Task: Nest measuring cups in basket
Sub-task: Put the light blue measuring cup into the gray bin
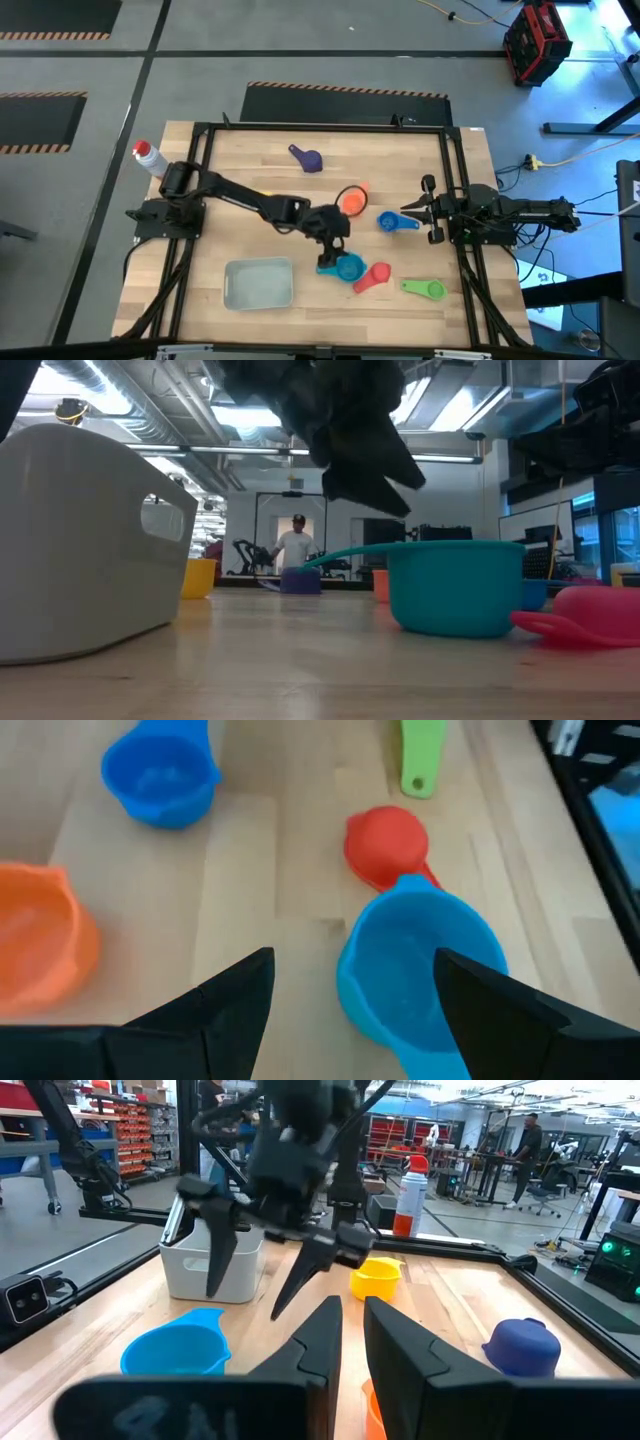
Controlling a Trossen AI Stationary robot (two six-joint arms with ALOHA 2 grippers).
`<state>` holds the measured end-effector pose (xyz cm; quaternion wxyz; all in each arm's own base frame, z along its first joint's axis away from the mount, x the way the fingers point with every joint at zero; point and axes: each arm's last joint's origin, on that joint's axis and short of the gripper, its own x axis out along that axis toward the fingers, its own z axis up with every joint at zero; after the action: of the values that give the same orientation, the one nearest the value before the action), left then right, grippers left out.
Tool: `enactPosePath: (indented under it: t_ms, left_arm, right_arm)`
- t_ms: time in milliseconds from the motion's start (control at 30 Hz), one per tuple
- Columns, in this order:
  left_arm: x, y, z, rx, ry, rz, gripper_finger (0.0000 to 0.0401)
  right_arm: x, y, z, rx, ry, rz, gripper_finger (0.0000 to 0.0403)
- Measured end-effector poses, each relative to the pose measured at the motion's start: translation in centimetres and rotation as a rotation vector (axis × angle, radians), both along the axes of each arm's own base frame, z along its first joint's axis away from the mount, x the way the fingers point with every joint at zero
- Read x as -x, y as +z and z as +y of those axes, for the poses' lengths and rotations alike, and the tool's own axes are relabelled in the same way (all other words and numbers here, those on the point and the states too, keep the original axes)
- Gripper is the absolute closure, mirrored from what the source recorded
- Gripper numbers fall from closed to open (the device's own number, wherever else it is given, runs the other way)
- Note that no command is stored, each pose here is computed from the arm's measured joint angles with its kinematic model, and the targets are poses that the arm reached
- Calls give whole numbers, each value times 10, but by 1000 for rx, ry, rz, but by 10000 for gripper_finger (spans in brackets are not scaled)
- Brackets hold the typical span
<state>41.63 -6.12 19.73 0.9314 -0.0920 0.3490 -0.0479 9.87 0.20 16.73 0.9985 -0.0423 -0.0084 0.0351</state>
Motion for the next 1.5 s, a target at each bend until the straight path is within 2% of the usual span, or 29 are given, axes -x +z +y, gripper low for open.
enactPosePath:
  t_ms: [200, 333, 600, 867, 933, 1067, 1233, 1500]
  left_arm:
    - [-2, -22, -11, -29, 94, 54, 134]
    - [-3, -28, -11, 5, 124, 79, 134]
    - [-1, -28, -15, 63, 142, 107, 134]
    - [-1, -42, -19, 110, 151, 171, 134]
    - [2, -47, -18, 107, 149, 220, 134]
    - [2, -47, -18, 102, 154, 213, 135]
    - [2, -47, -18, 113, 143, 220, 158]
    - [2, -47, -18, 107, 149, 217, 223]
  right_arm:
    - [0, 0, 0, 2, 0, 0, 350]
    - [0, 0, 0, 2, 0, 0, 350]
    - [0, 0, 0, 0, 0, 0, 350]
    - [0, 0, 0, 3, 0, 0, 350]
    - [0, 0, 0, 3, 0, 0, 350]
    - [0, 0, 0, 3, 0, 0, 350]
    - [0, 0, 0, 3, 0, 0, 350]
    - [0, 0, 0, 3, 0, 0, 350]
